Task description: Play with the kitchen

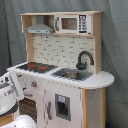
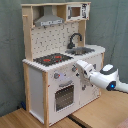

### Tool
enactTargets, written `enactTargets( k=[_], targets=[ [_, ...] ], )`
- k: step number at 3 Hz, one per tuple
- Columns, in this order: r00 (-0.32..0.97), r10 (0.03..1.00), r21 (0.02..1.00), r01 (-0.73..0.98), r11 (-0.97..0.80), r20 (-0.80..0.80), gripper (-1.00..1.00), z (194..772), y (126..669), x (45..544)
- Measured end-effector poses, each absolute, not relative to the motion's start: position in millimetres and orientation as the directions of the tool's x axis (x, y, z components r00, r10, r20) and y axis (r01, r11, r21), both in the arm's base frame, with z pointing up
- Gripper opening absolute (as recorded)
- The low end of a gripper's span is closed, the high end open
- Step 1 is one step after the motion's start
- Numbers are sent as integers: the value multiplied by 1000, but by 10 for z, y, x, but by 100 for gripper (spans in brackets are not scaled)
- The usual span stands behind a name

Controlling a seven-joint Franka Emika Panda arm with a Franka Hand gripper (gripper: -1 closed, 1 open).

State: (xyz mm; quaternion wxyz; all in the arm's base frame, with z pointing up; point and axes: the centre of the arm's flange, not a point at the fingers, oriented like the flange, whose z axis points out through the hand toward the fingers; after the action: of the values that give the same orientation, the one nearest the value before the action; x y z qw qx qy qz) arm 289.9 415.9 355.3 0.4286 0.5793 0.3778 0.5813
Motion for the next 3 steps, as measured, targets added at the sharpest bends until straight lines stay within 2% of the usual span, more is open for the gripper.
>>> enactTargets(
  k=[1,2,3],
  targets=[
    [98,931,936,-51,-349,352,100,3451,3749,3026],
    [137,924,934,-46,-354,357,100,3356,3631,3304],
    [119,924,931,-33,-363,364,100,3337,3761,3450]
  ],
)
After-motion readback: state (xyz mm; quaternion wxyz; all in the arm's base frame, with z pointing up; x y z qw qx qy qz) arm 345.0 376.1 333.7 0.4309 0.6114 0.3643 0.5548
